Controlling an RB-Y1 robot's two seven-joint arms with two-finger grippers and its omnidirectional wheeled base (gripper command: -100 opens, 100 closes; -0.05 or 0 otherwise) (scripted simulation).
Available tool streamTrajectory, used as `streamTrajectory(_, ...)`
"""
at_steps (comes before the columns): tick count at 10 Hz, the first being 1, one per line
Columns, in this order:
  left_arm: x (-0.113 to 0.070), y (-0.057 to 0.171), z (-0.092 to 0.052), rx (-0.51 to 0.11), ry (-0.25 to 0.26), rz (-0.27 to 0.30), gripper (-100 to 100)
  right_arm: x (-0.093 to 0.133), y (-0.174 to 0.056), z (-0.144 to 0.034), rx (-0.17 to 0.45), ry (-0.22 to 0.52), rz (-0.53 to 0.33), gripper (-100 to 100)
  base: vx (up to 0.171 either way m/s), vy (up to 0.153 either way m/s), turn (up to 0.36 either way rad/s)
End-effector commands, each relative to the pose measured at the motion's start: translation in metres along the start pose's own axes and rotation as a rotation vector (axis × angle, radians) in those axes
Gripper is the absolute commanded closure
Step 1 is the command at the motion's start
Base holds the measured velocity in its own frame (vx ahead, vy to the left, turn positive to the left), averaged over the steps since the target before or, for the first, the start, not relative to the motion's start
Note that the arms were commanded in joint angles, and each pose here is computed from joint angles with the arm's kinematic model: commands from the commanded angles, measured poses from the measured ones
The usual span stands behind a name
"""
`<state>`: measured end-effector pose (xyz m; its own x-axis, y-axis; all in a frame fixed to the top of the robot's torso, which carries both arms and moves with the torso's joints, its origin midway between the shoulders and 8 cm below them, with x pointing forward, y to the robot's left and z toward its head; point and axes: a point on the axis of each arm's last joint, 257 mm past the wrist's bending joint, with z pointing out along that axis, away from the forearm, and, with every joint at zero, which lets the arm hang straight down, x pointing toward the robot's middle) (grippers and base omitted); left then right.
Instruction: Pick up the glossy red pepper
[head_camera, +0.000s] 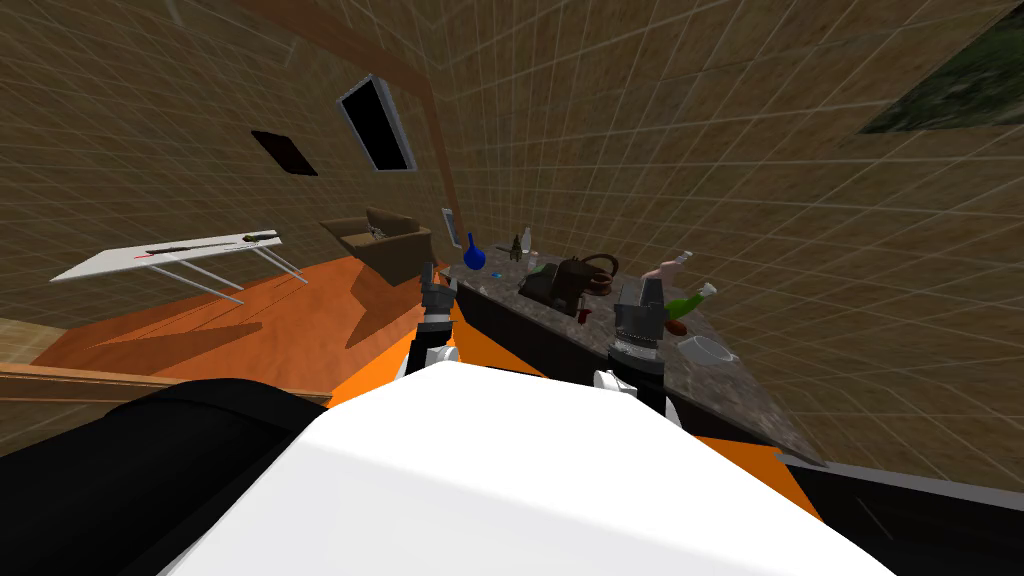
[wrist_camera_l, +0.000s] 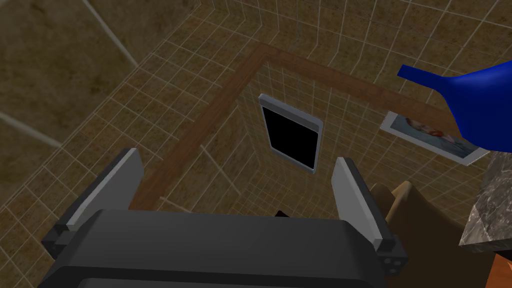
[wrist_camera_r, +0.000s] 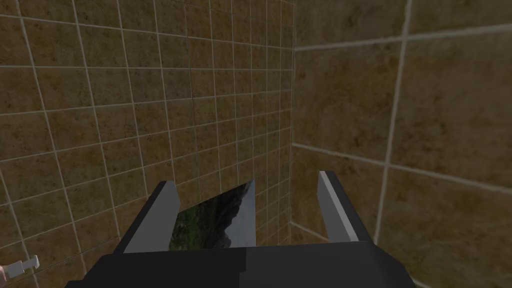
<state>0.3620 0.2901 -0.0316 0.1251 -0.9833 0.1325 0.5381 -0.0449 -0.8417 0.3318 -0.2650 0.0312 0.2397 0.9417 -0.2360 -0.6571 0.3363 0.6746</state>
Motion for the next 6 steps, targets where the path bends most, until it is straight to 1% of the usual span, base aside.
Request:
streamTrajectory(1,0.0,0.0,0.0,0.0,0.0,0.0,0,0.006,-0.01,-0.001,0.021,0.025,0.047,-100,-0.034,-0.031,-0.017)
streamTrajectory(4,0.0,0.0,0.0,0.0,0.0,0.0,0,0.018,-0.033,-0.003,0.078,0.05,0.163,-100,-0.068,-0.074,-0.012)
streamTrajectory(6,0.0,0.0,0.0,0.0,0.0,0.0,0,0.028,-0.054,-0.007,0.133,0.061,0.269,-100,-0.106,-0.094,-0.021)
